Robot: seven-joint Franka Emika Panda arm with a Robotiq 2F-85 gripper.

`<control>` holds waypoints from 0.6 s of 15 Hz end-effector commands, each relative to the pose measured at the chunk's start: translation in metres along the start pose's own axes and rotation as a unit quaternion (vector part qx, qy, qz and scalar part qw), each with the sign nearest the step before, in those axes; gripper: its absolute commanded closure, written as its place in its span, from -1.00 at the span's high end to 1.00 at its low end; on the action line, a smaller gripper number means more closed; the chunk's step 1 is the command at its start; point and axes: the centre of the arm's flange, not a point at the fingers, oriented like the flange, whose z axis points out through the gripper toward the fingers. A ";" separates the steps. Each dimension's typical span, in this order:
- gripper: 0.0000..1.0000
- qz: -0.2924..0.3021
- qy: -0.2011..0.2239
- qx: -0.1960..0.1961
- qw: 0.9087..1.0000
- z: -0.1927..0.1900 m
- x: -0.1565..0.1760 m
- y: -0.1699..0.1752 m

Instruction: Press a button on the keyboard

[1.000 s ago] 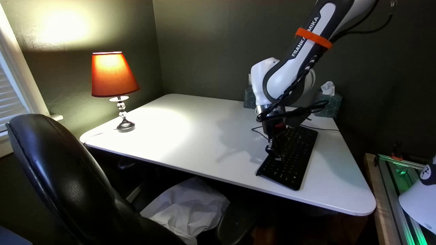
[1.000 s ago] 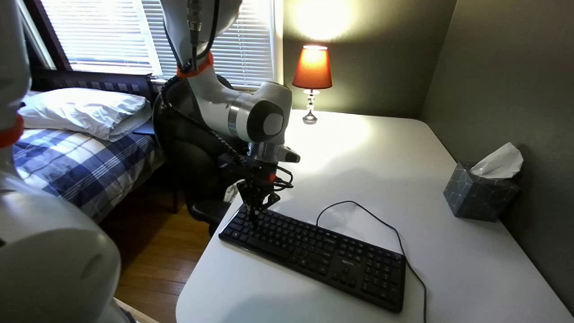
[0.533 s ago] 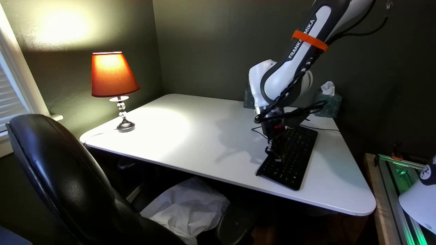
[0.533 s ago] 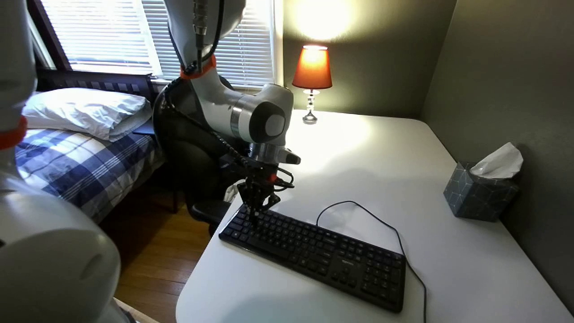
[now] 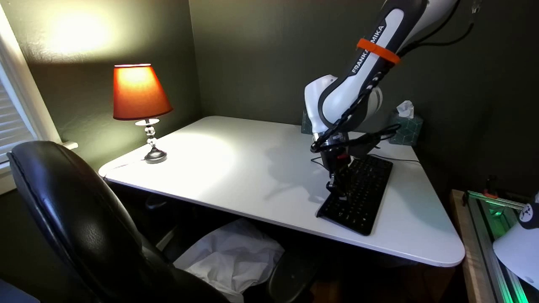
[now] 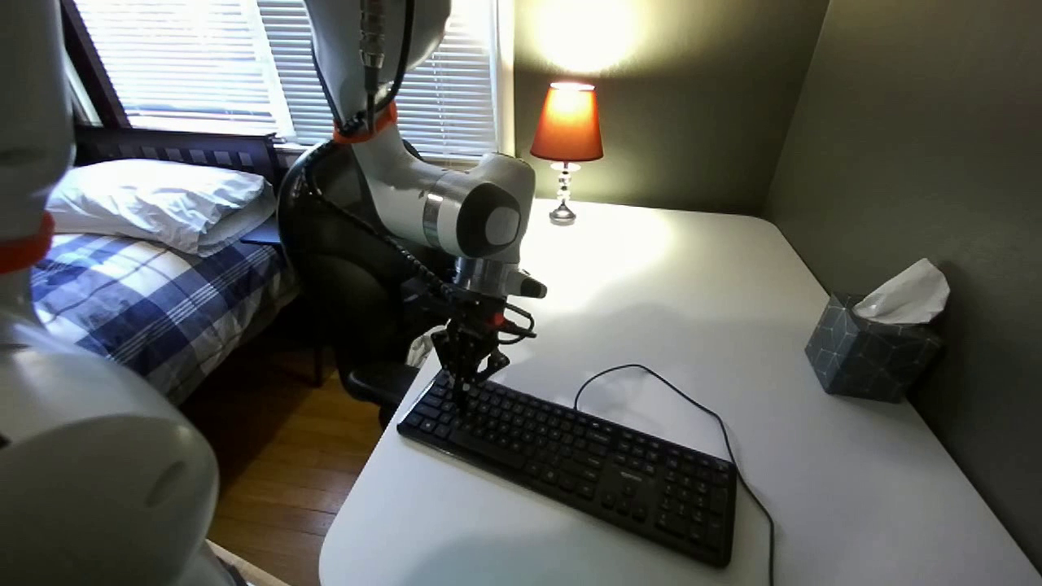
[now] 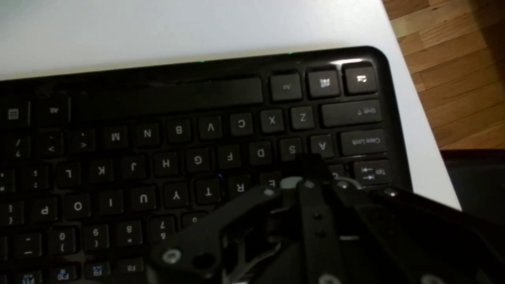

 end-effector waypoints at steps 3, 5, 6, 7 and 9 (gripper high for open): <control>-1.00 -0.002 -0.018 0.006 1.000 0.005 0.009 -0.001; -1.00 -0.001 -0.020 0.006 1.000 0.005 0.010 -0.001; -1.00 0.000 -0.020 0.006 1.000 0.005 0.011 -0.001; -1.00 -0.001 -0.021 0.006 1.000 0.005 0.011 -0.001; -1.00 -0.001 -0.021 0.006 1.000 0.005 0.011 0.000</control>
